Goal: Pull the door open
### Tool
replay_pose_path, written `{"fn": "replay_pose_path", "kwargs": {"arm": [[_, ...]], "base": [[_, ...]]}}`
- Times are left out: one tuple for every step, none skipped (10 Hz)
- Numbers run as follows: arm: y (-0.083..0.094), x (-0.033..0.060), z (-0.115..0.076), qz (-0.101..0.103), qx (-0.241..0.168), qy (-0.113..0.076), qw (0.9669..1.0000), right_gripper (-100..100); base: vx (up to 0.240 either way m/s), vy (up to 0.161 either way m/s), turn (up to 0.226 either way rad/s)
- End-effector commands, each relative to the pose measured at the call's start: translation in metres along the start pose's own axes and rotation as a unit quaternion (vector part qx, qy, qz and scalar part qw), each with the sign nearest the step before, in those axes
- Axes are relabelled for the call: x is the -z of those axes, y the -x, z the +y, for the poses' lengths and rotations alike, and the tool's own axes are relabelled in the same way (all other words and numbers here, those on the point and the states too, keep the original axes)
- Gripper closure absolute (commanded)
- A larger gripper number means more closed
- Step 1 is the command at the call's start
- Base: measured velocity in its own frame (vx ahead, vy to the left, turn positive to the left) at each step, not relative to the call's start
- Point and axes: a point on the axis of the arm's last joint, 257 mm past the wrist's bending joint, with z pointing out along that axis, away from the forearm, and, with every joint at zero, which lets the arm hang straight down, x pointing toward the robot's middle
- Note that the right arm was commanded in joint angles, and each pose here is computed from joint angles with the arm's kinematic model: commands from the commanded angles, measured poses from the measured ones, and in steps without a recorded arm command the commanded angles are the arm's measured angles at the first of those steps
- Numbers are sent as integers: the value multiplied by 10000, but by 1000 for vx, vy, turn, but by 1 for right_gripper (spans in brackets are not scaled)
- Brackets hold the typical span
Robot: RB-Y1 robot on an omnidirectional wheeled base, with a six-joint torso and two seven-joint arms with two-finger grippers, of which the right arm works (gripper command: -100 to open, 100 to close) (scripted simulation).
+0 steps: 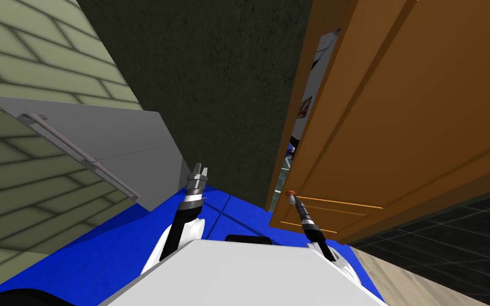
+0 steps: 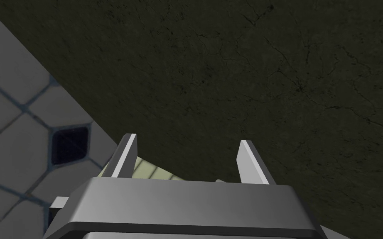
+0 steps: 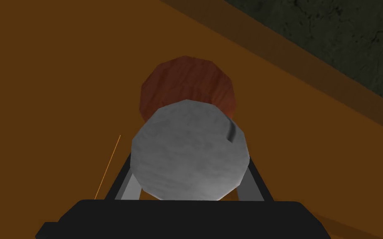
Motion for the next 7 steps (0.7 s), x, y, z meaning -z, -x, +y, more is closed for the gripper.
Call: {"fn": "replay_pose_path", "kwargs": {"arm": [[-32,-1,5,3,-175,2,9998,100],[-27,-8,4,-26,-413,-7,9991,100],[-22,-15,3,-54,-569,-15,9984,100],[-22,-15,3,-54,-662,-15,9978,100],[-17,-22,2,-83,-866,-22,9962,100],[-17,-22,2,-83,-905,-21,9959,100],[-13,-28,1,-112,-1141,-27,9934,100]], "base": [[-29,-14,33],[-35,-17,61],[-44,-33,81],[-33,-29,46],[-39,-18,60],[-31,-18,31],[-36,-16,46]]}}
